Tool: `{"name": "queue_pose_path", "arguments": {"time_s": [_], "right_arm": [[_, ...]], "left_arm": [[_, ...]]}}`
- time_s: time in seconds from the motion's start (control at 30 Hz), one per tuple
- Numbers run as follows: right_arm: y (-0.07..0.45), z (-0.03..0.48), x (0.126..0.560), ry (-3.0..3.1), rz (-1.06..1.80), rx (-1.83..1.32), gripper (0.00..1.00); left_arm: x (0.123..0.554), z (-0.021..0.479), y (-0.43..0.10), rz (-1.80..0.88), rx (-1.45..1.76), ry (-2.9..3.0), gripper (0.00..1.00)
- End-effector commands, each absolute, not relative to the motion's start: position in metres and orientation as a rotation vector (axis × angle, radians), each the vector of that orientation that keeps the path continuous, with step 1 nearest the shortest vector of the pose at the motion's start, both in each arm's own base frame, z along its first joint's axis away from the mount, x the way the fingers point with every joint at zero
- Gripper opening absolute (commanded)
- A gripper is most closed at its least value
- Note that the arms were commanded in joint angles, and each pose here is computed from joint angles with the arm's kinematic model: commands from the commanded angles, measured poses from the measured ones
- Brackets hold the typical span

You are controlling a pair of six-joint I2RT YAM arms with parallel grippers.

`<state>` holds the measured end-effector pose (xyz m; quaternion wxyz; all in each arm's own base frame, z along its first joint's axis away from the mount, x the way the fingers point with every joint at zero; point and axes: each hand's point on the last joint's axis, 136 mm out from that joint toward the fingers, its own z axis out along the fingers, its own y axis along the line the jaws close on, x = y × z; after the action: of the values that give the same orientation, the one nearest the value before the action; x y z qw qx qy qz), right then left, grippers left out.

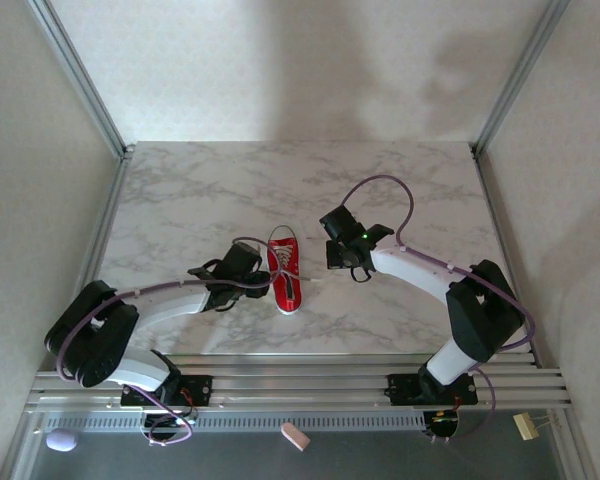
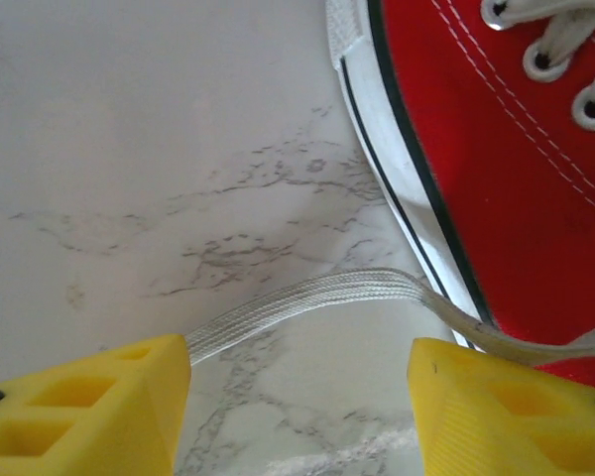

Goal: Tie the shoes

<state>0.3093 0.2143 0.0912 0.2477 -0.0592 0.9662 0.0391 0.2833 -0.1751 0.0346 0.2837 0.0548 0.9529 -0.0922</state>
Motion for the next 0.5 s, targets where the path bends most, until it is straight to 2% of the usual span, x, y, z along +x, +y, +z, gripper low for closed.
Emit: {"name": "queue_pose_path", "arguments": {"time_s": [0.0,0.47], "right_arm": [[0.213,0.089,0.31,2.64,0.113,-0.152,0.0],[0.214,0.091,0.308,2.638,0.131,-0.156,0.0]], "left_arm": [[0.286,0.03,-0.18,-0.233,0.2,2.547,0.59],[0.299,0.019,-0.177,-0.054,0.206,2.589,0.54]]}}
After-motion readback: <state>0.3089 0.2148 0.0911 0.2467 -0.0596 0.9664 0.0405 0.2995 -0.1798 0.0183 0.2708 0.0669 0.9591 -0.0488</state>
